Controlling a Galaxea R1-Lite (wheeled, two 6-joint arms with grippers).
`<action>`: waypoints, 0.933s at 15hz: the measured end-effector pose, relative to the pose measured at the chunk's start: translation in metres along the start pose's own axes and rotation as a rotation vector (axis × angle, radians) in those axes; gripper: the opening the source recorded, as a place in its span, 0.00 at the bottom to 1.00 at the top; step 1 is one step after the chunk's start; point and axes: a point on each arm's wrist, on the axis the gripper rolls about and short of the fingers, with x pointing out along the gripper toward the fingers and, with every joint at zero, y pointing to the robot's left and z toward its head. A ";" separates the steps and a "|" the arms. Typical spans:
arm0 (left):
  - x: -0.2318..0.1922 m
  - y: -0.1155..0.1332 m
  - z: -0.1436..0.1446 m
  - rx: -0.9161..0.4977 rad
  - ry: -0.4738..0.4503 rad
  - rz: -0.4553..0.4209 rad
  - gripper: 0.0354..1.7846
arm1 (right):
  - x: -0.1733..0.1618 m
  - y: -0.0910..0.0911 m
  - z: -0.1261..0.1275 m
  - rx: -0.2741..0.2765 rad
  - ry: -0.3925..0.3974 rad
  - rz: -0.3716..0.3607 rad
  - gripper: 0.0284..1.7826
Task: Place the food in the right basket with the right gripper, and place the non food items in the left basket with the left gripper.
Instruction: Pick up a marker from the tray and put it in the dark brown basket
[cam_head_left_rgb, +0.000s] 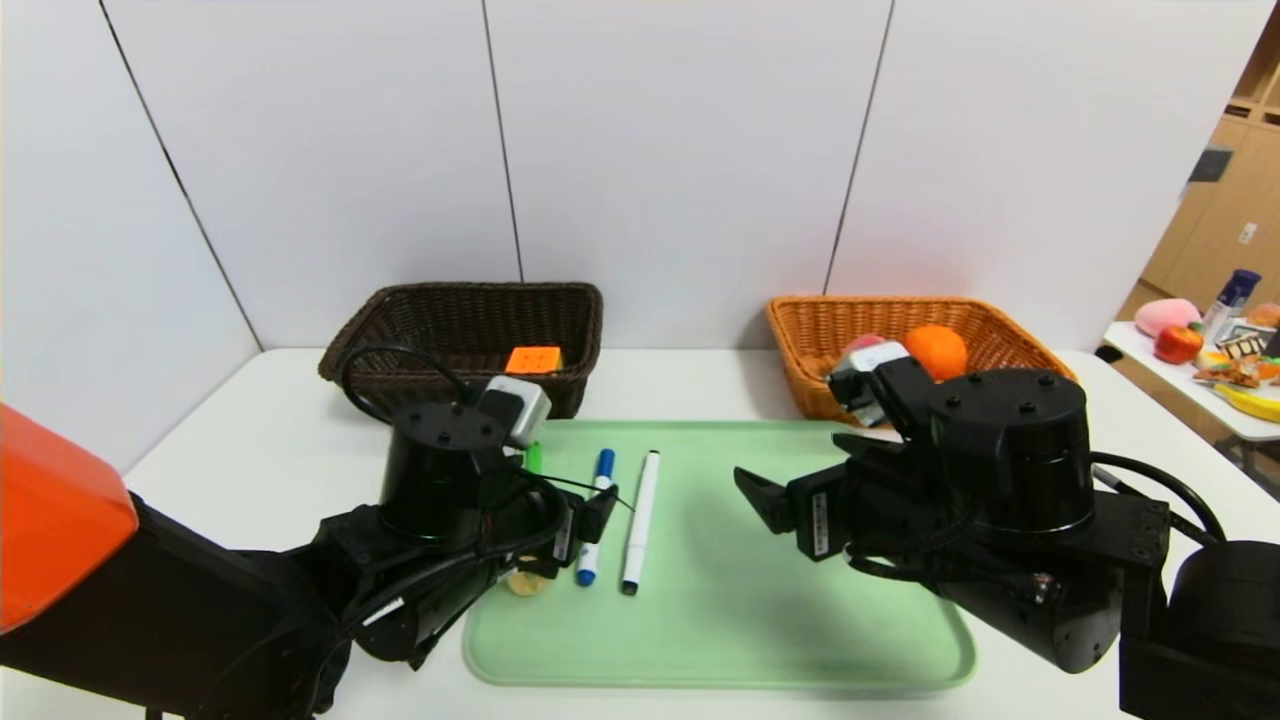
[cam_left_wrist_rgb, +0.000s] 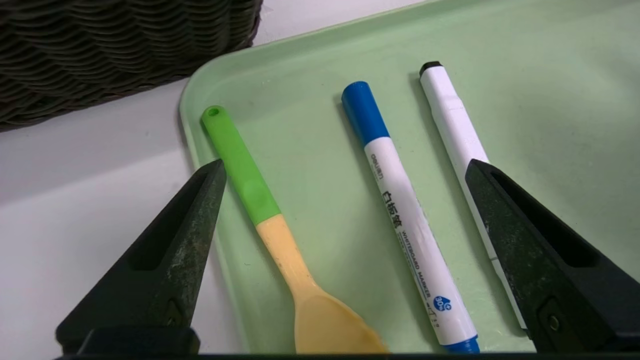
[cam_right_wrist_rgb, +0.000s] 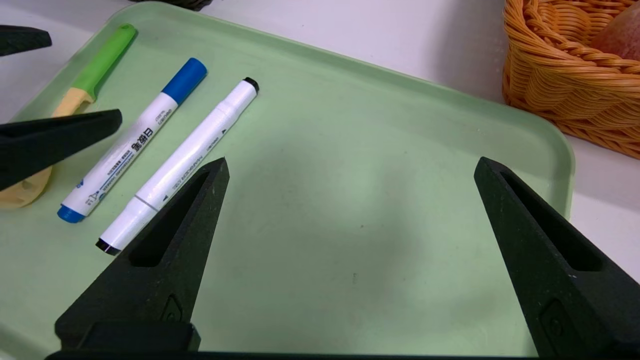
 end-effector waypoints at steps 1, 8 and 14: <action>0.001 -0.004 0.000 0.004 0.002 -0.009 0.94 | 0.000 0.000 -0.001 -0.001 0.002 0.000 0.95; 0.005 -0.043 0.005 0.027 -0.032 -0.120 0.94 | -0.004 -0.008 0.001 0.008 -0.005 -0.023 0.95; 0.003 -0.059 0.001 0.039 -0.024 -0.163 0.94 | -0.009 -0.015 0.002 0.015 -0.013 -0.041 0.95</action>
